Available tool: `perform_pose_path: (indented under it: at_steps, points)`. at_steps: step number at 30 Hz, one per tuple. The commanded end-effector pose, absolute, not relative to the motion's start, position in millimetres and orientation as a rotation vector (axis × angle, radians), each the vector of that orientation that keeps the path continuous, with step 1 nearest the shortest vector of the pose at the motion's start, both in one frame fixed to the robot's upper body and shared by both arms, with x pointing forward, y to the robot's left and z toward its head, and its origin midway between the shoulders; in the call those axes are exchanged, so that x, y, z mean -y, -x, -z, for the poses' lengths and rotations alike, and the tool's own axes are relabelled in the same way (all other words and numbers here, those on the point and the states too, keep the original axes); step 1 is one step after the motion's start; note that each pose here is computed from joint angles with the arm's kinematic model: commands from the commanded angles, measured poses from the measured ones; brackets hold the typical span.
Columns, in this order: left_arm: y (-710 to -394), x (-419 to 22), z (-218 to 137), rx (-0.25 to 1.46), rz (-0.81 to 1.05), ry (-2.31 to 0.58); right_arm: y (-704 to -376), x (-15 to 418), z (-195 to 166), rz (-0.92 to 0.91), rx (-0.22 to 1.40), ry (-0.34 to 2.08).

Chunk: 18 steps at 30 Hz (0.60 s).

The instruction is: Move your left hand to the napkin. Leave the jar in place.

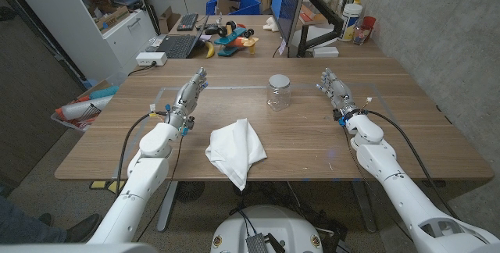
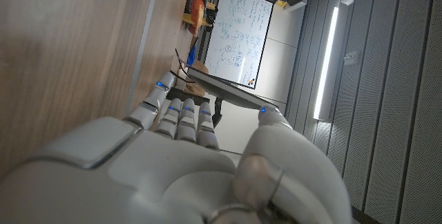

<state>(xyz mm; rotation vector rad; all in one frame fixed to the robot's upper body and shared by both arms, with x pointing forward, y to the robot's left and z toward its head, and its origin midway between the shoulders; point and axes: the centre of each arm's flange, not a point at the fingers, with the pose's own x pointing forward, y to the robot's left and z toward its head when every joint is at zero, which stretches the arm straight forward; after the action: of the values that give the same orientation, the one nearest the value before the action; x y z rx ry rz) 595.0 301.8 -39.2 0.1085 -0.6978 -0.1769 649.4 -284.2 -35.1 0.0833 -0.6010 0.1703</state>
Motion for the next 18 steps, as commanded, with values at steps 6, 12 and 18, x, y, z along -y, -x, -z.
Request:
perform_pose_path:
  at_steps: [6, 12, 18]
  points:
    - [-582, -303, 45, 0.720, 0.162, -0.145, -651, 285, 36, -0.170, 0.602, -0.099]
    - [-577, -305, 45, 0.728, 0.160, -0.162, -651, 285, 35, -0.169, 0.601, -0.098]
    - [-572, -305, 44, 0.742, 0.157, -0.169, -651, 285, 35, -0.171, 0.598, -0.097]
